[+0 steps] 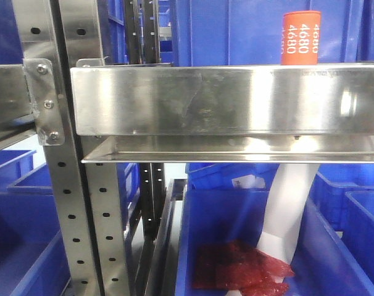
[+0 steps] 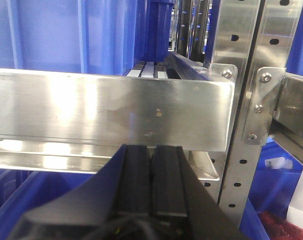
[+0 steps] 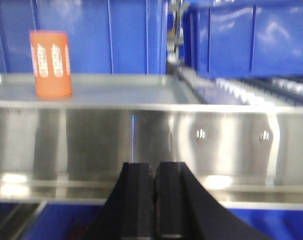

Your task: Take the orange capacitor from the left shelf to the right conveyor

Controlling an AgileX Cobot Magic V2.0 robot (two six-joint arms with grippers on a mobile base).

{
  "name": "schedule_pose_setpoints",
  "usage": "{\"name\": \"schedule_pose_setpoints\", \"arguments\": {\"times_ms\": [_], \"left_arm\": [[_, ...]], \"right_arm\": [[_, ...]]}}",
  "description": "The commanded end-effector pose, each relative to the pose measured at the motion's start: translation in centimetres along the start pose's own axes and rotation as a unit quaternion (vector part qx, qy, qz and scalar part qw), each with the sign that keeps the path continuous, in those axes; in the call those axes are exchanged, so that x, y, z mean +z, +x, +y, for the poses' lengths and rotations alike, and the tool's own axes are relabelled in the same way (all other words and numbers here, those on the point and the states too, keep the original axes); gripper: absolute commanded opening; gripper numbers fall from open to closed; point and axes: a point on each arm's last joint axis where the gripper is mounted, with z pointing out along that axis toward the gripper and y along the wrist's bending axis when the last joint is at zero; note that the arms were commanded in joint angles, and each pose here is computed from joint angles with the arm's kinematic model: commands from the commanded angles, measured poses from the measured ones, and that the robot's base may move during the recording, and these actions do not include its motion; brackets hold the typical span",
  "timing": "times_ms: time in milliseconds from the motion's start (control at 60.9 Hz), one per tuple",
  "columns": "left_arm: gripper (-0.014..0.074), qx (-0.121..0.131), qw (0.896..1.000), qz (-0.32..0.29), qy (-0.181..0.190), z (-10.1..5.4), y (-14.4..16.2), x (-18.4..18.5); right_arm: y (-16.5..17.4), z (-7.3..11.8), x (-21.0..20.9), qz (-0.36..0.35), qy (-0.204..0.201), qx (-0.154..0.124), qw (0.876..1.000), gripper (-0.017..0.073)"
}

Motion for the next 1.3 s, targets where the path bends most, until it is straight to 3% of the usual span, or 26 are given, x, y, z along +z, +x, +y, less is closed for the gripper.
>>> {"name": "schedule_pose_setpoints", "arguments": {"times_ms": [0, 115, 279, 460, 525, 854, 1281], "left_arm": [[-0.0127, -0.003, 0.999, -0.053, -0.001, 0.0, -1.0, -0.2], [-0.0127, -0.003, 0.999, -0.053, -0.001, 0.0, -1.0, -0.2], [-0.0127, -0.003, 0.999, -0.053, -0.001, 0.0, -1.0, -0.2], [-0.0127, -0.003, 0.999, -0.053, -0.001, 0.0, -1.0, -0.2], [-0.0127, -0.003, 0.999, -0.053, -0.001, 0.0, -1.0, -0.2], [-0.0127, -0.003, 0.999, -0.053, -0.001, 0.0, -1.0, -0.2], [-0.0127, -0.003, 0.999, -0.053, -0.001, 0.0, -1.0, -0.2]], "right_arm": [[-2.1, 0.0, -0.3, -0.084, 0.001, 0.015, 0.996, 0.0048], [-5.3, 0.2, -0.9, -0.102, -0.005, 0.032, 0.994, 0.0048], [-10.6, 0.6, -1.1, -0.076, -0.009, 0.032, 0.997, 0.0048], [-15.5, 1.0, 1.3, -0.044, -0.019, 0.033, 0.998, 0.0055], [-16.3, 1.4, 3.0, -0.023, -0.037, 0.034, 0.998, 0.0115], [-14.5, 4.9, 10.9, 0.084, -0.123, 0.029, 0.988, 0.0629], [-12.5, 8.5, 19.2, 0.062, -0.148, 0.021, 0.987, 0.0619]]}}
